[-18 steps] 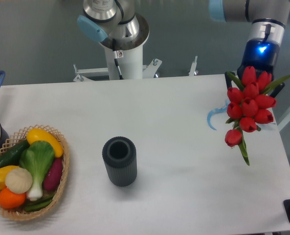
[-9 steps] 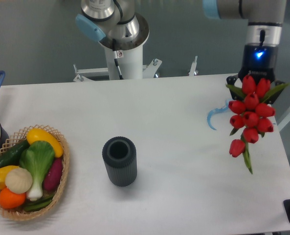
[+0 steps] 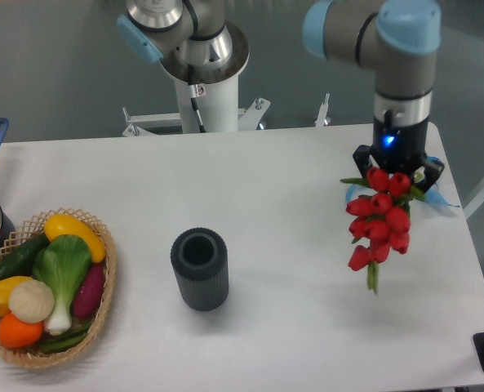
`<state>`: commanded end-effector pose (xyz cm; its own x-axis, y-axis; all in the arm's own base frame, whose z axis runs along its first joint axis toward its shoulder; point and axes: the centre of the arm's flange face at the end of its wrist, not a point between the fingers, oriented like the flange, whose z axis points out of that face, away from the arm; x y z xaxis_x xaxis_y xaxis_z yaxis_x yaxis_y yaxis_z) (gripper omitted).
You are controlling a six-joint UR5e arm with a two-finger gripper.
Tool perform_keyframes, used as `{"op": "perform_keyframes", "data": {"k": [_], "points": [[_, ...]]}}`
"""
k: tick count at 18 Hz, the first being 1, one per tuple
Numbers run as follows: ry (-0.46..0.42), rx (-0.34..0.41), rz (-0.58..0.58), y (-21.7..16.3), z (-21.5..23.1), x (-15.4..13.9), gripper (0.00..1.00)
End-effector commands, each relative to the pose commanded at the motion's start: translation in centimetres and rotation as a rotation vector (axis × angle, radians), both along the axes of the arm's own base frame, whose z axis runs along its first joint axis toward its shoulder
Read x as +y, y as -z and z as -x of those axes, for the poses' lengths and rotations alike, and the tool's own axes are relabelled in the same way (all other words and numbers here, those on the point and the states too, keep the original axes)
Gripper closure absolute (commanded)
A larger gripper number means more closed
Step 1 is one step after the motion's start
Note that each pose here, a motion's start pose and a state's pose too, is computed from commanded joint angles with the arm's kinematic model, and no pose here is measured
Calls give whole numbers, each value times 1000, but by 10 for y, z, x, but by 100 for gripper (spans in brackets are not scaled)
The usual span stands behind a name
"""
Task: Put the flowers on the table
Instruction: 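Move the tulips toward the table beside the grey cylinder and lower, then lay the tulips flat on the table and open the gripper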
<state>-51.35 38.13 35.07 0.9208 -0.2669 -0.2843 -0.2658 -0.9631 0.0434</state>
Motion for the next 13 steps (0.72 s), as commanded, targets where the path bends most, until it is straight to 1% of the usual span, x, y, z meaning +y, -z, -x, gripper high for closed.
{"op": "perform_keyframes", "data": {"k": [3, 6, 7, 9, 13], "points": [[36, -16, 24, 29, 3, 35, 60], [61, -52, 56, 69, 8, 59, 60], [63, -60, 81, 84, 10, 63, 60], [75, -56, 104, 97, 9, 74, 60], [78, -82, 116, 120, 10, 77, 59]]}}
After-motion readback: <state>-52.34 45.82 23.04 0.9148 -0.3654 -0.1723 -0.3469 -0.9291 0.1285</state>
